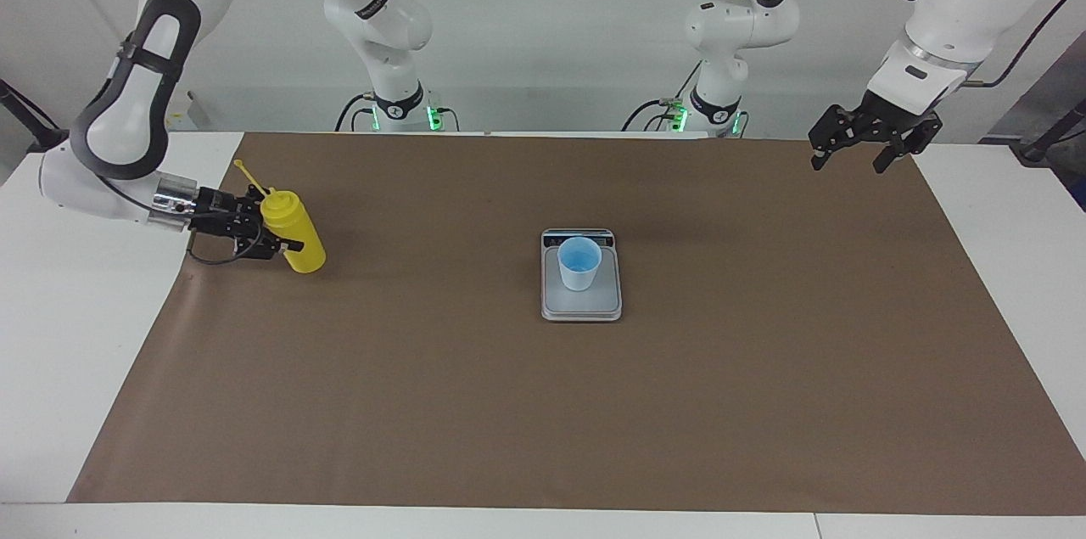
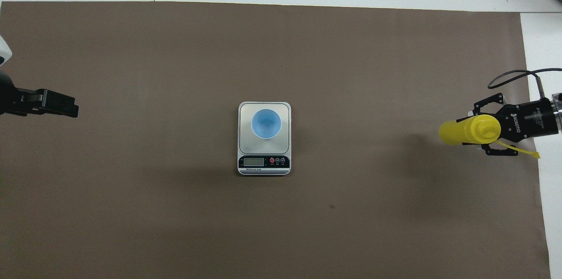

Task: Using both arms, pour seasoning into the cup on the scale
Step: 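Lift the yellow bottle with the right gripper over the blue cup, then tilt the bottle nozzle down into the cup with the right gripper, then raise the bottle upright and carry it back with the right gripper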

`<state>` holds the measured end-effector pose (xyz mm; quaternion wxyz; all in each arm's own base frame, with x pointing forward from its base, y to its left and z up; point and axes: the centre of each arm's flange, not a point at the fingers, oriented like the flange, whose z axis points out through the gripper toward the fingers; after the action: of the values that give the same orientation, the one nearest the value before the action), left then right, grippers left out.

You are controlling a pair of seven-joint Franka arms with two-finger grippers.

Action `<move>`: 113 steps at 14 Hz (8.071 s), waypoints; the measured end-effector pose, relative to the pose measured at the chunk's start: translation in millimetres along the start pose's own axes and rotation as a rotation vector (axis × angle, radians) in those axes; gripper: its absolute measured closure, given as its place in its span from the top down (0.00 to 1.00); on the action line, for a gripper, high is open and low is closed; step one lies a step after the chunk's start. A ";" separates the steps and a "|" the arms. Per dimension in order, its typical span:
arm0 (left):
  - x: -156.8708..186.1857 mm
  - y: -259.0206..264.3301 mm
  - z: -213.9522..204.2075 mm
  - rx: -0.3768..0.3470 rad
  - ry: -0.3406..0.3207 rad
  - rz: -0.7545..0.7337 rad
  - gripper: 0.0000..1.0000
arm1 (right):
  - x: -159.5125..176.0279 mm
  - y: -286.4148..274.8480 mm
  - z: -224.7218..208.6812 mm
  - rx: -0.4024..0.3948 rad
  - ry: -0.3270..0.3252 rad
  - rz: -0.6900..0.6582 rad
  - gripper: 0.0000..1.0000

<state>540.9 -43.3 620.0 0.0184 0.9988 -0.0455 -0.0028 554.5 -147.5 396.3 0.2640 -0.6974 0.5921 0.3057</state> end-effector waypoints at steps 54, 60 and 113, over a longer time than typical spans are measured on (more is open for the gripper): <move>-3.3 -6.3 5.8 0.023 -0.026 0.030 1.00 | -345.4 -96.8 386.1 0.209 1.561 -0.392 0.55; -3.3 -5.6 5.9 0.023 -0.026 0.031 1.00 | -347.9 -91.9 397.1 0.206 1.594 -0.436 0.55; -1.8 -3.4 11.1 0.025 -0.013 0.035 1.00 | -175.2 -75.2 49.8 -0.006 0.432 -0.110 0.55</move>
<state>539.3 -40.1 608.8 0.0059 0.9979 -0.0634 -0.0085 603.4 17.4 492.6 0.1451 -0.7788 0.5950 0.1359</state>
